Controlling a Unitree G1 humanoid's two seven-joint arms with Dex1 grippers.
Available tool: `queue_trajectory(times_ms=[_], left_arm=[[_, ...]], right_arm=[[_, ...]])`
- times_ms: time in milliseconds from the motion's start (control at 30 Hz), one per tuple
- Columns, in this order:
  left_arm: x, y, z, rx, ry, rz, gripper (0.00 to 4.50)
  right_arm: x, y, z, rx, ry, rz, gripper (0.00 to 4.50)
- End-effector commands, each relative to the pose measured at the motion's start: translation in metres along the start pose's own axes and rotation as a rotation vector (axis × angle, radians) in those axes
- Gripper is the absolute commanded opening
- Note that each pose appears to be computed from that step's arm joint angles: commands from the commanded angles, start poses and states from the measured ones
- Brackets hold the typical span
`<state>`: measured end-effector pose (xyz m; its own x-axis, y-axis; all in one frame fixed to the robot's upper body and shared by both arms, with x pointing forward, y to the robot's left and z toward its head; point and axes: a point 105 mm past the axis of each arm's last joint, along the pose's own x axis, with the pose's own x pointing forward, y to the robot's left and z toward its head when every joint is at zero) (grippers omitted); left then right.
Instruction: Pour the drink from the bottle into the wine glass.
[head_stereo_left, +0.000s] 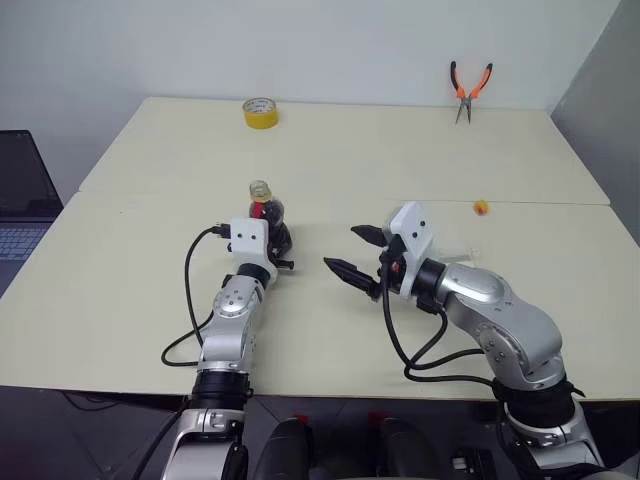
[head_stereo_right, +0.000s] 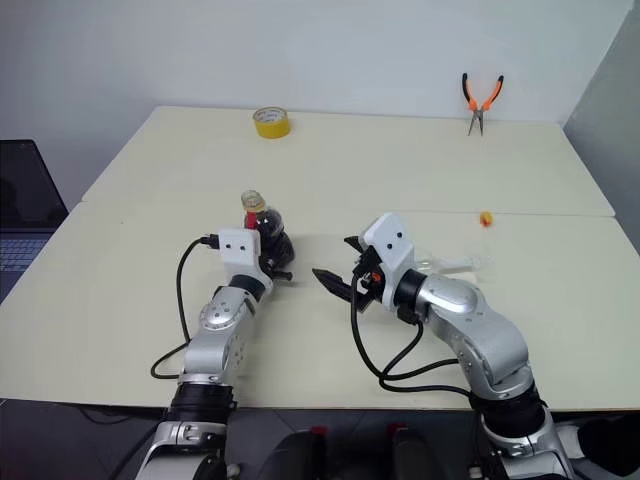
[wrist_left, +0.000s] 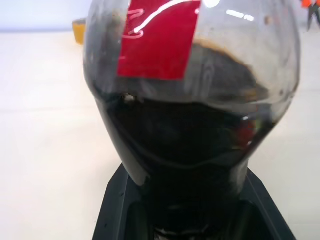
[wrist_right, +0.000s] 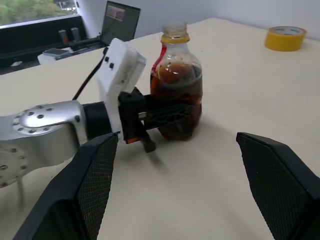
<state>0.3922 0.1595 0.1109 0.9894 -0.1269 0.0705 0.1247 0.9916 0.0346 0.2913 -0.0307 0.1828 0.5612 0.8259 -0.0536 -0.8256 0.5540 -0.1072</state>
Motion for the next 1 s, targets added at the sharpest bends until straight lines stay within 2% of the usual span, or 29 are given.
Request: queue_trajectory(times_ms=[33,200,467,800,1000], left_arm=[[0.008,0.014,0.012,-0.004,-0.053,0.028,0.95],[0.013,0.028,0.013,-0.019,-0.063,0.073,0.95],[0.018,0.051,0.027,0.036,-0.122,0.209,0.95],[0.030,0.057,0.015,-0.032,-0.069,0.208,0.95],[0.036,0.059,0.016,-0.014,-0.058,0.181,0.95]], right_arm=[[0.000,0.007,0.010,-0.029,-0.044,0.019,4.04],[0.006,0.012,0.013,-0.024,-0.060,0.027,4.04],[0.011,0.011,0.015,-0.023,-0.072,0.004,4.04],[0.014,0.015,0.018,-0.028,-0.077,0.026,4.04],[0.014,0.014,0.020,-0.030,-0.087,0.023,4.04]])
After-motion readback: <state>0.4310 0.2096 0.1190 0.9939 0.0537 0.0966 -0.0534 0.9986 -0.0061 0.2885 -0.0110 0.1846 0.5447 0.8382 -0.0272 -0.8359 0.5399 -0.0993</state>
